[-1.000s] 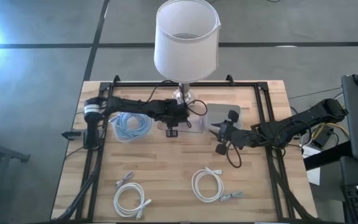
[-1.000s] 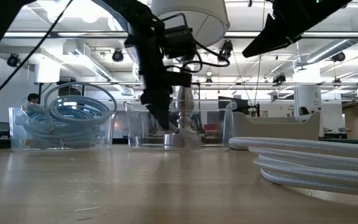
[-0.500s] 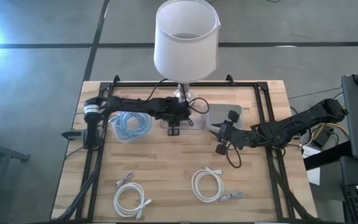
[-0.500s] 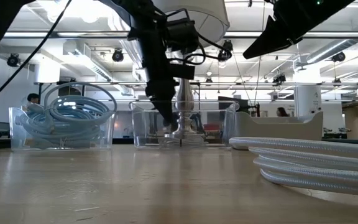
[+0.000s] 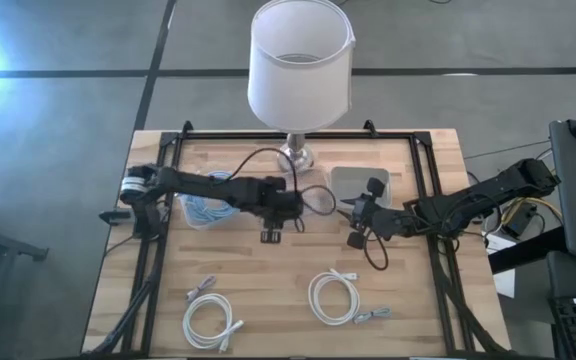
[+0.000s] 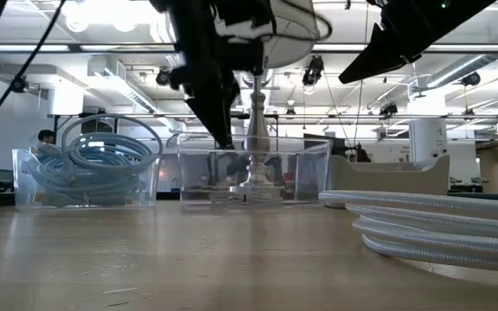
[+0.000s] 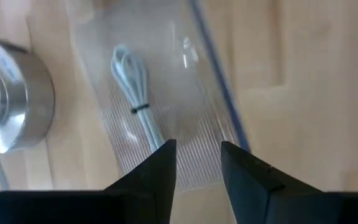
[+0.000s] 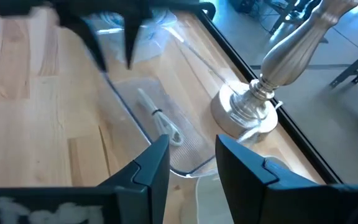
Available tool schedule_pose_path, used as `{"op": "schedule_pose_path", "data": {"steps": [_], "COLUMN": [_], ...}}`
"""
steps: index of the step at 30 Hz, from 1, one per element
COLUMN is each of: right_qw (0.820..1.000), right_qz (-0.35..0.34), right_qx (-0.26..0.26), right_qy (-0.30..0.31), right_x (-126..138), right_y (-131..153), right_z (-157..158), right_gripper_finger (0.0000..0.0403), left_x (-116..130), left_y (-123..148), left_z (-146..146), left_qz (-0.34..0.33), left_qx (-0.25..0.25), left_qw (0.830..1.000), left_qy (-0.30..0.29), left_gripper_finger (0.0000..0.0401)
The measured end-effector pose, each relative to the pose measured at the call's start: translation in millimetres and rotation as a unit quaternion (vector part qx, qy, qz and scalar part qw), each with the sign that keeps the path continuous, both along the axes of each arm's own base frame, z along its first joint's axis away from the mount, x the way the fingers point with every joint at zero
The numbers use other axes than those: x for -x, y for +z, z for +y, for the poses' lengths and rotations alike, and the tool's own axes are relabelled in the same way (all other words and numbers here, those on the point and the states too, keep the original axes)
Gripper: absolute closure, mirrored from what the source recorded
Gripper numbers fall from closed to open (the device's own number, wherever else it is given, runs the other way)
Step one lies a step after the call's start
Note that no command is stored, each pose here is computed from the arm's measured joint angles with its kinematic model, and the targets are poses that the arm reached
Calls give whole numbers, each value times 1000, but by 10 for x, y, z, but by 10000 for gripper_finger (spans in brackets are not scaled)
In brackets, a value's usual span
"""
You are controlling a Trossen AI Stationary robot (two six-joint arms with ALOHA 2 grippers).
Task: Pick & Place USB Port
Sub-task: Put the purple usb cable into the transparent bin
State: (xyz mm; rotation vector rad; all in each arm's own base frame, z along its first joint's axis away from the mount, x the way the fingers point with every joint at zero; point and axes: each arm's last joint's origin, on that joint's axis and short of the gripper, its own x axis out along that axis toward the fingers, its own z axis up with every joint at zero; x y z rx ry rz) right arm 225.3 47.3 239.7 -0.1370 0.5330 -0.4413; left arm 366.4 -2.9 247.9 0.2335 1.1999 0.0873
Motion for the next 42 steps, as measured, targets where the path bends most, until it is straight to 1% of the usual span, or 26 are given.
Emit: {"op": "schedule_pose_path", "data": {"steps": [4,6,8,10,12,15,18,20,21,24,28,30,32,35,42], "right_qw": [1000,1000,1000,1000,1000,1000,1000,1000,1000,1000,1000,1000,1000,1000,1000], "right_qz": [-1,-1,-1,-1,-1,-1,-1,-1,-1,3,2,-2,-6,-2,6], "right_qx": [-2,-2,-2,-3,-3,-3,-3,-2,-1,5,5,-2,-10,-9,2], "right_qy": [-1,-1,-1,-2,-2,-2,-2,-2,-1,2,2,-2,-6,-6,-1], "right_x": [0,0,0,1,1,1,1,0,0,0,0,0,1,8,13], "right_y": [-2,-2,-2,-2,-2,-2,-2,-2,-2,-2,-1,-1,-4,-26,-42], "right_z": [-1,0,-1,-1,0,0,0,-1,0,-2,-2,-1,0,-2,-5], "right_gripper_finger": [280,280,280,280,280,280,280,280,280,280,280,280,280,280,280], "left_x": [103,194,315,455,583,761,884,955,986,1066,1205,1289,1375,1462,1440], "left_y": [180,294,398,497,568,581,492,387,325,86,-226,-371,-493,-628,-800], "left_z": [-248,-347,-429,-516,-606,-712,-784,-803,-809,-808,-827,-839,-845,-856,-913], "left_qz": [-25,-37,-36,-29,-23,9,61,109,133,196,280,307,328,341,298], "left_qx": [-17,-38,-44,-31,-7,53,128,172,190,222,276,280,270,261,283], "left_qw": [999,999,998,999,1000,999,990,978,970,946,902,888,880,877,887], "left_qy": [-15,-12,-11,-17,-13,1,23,50,69,128,177,199,211,217,213], "left_gripper_finger": [271,272,274,275,275,274,275,272,269,257,239,232,227,225,224]}}
